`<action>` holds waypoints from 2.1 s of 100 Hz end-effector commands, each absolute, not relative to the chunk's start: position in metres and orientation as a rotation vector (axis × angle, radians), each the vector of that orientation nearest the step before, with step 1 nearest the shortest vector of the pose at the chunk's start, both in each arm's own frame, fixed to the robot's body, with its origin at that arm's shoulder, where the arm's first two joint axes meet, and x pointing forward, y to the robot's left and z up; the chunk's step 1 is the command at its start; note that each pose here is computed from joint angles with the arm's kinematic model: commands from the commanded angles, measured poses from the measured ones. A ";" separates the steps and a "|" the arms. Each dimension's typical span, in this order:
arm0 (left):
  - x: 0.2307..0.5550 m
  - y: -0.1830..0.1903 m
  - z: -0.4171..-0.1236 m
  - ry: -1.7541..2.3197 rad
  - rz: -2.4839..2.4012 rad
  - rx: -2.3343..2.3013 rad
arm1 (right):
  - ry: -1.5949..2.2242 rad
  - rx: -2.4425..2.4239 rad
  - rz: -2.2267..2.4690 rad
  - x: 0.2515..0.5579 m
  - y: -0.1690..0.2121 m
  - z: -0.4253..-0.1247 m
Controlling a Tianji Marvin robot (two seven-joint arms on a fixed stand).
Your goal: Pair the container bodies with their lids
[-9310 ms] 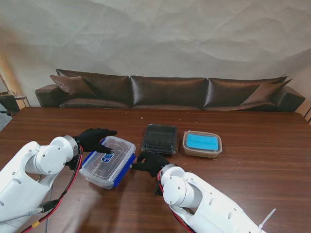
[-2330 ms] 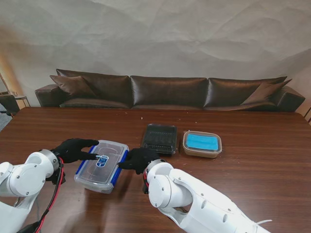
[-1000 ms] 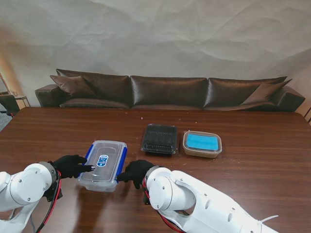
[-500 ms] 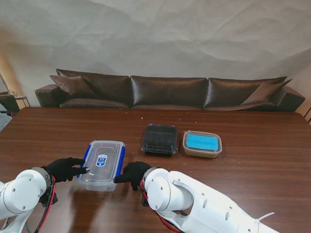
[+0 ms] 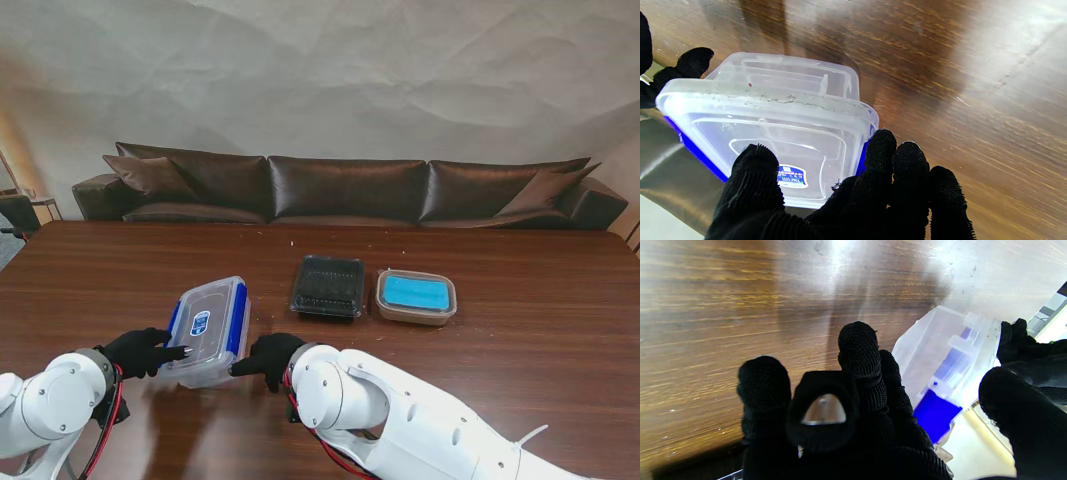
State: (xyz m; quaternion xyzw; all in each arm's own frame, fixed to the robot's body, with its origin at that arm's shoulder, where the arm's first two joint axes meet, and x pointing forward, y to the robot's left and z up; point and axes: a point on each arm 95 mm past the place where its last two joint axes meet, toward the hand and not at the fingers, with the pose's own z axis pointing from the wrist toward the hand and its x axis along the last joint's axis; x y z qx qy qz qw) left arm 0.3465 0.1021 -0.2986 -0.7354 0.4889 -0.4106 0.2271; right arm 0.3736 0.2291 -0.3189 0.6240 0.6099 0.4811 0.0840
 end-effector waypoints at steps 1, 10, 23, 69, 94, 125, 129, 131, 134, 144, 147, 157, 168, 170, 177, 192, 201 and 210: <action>0.344 0.099 -0.310 1.374 -1.121 -2.070 | 1.856 1.862 1.425 0.370 0.233 -0.321; 0.344 0.099 -0.311 1.375 -1.130 -2.063 | 1.859 1.859 1.418 0.371 0.232 -0.321; 0.344 0.104 -0.307 1.351 -1.135 -2.054 | 1.855 1.865 1.413 0.371 0.230 -0.322; 0.357 0.105 -0.302 1.344 -1.165 -2.041 | 1.852 1.920 1.403 0.374 0.235 -0.328; 0.373 0.097 -0.302 1.359 -1.179 -2.058 | 1.821 1.964 1.405 0.380 0.237 -0.331; 0.383 0.092 -0.303 1.373 -1.195 -2.055 | 1.818 1.989 1.375 0.393 0.241 -0.334; 0.384 0.093 -0.302 1.369 -1.198 -2.054 | 1.817 1.988 1.371 0.395 0.242 -0.335; 0.384 0.094 -0.302 1.365 -1.200 -2.053 | 1.819 1.987 1.369 0.396 0.242 -0.335; 0.385 0.094 -0.302 1.359 -1.203 -2.052 | 1.819 1.987 1.366 0.397 0.242 -0.335; 0.387 0.096 -0.302 1.349 -1.208 -2.056 | 1.813 1.990 1.356 0.403 0.244 -0.335; 0.388 0.096 -0.302 1.345 -1.212 -2.057 | 1.814 1.991 1.351 0.404 0.244 -0.335; 0.394 0.096 -0.303 1.333 -1.229 -2.063 | 1.812 2.001 1.338 0.410 0.245 -0.335; 0.402 0.094 -0.302 1.318 -1.253 -2.069 | 1.813 2.011 1.325 0.415 0.245 -0.336; 0.403 0.094 -0.302 1.315 -1.259 -2.071 | 1.813 2.010 1.323 0.416 0.245 -0.336; 0.409 0.093 -0.300 1.313 -1.276 -2.069 | 1.810 2.010 1.316 0.420 0.245 -0.336; 0.422 0.090 -0.295 1.320 -1.295 -2.054 | 1.796 2.013 1.295 0.428 0.244 -0.338; 0.427 0.088 -0.292 1.320 -1.308 -2.050 | 1.780 2.017 1.285 0.432 0.243 -0.339; 0.431 0.087 -0.289 1.324 -1.319 -2.047 | 1.770 2.011 1.273 0.438 0.242 -0.339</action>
